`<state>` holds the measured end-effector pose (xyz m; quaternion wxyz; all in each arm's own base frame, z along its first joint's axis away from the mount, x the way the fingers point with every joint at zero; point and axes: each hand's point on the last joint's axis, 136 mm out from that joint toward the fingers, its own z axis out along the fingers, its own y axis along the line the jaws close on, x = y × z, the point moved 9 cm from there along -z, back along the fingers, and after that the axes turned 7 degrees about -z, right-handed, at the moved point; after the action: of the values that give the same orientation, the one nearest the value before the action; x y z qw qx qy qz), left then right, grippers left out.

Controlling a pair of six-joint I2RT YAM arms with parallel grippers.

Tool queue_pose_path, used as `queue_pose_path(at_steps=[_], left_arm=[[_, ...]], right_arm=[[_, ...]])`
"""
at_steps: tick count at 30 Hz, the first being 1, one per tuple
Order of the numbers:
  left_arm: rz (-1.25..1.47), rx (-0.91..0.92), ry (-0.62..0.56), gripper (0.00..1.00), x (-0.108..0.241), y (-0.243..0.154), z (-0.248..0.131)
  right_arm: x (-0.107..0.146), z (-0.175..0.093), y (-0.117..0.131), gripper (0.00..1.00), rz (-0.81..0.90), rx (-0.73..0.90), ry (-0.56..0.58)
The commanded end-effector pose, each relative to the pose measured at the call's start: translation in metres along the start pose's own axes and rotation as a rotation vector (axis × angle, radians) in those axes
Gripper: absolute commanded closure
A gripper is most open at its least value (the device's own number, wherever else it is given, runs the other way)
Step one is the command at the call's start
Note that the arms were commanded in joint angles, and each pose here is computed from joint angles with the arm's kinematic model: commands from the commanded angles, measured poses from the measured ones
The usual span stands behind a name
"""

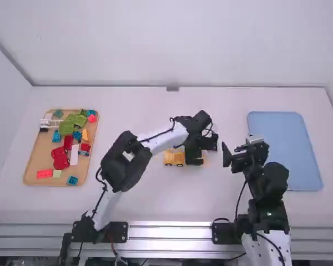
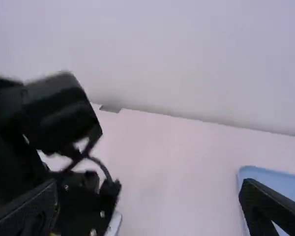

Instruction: Assemble lego blocks to make yellow taxi

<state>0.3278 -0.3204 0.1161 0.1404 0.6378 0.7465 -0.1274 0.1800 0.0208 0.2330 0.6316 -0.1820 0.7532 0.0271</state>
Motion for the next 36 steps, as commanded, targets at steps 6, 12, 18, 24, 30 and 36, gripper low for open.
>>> queue_pose_path(at_steps=[6, 12, 18, 24, 30, 36], left_arm=[[-0.028, -0.119, -0.175, 0.01, 0.031, 0.002, -0.081], [-0.020, -0.164, -0.399, 0.01, 0.072, -0.019, -0.115], [-0.091, -0.188, -0.600, 0.01, 0.116, -0.025, -0.122], [-0.158, -0.219, -0.732, 0.01, 0.150, -0.024, -0.118], [-0.125, -0.242, -0.778, 0.01, 0.160, -0.029, -0.110], [-0.095, -0.266, -0.802, 0.01, 0.159, -0.031, -0.109]], right_arm=[[0.021, 0.049, 0.006, 0.02, -0.098, -0.240, 0.125], [0.036, 0.084, 0.017, 0.02, -0.278, -0.589, 0.164], [0.075, 0.104, 0.031, 0.00, -0.465, -0.843, 0.095], [0.114, 0.119, 0.029, 0.01, -0.420, -0.932, 0.066], [0.138, 0.137, 0.027, 0.00, -0.356, -1.055, 0.059], [0.158, 0.150, 0.034, 0.14, -0.423, -1.168, 0.049]])
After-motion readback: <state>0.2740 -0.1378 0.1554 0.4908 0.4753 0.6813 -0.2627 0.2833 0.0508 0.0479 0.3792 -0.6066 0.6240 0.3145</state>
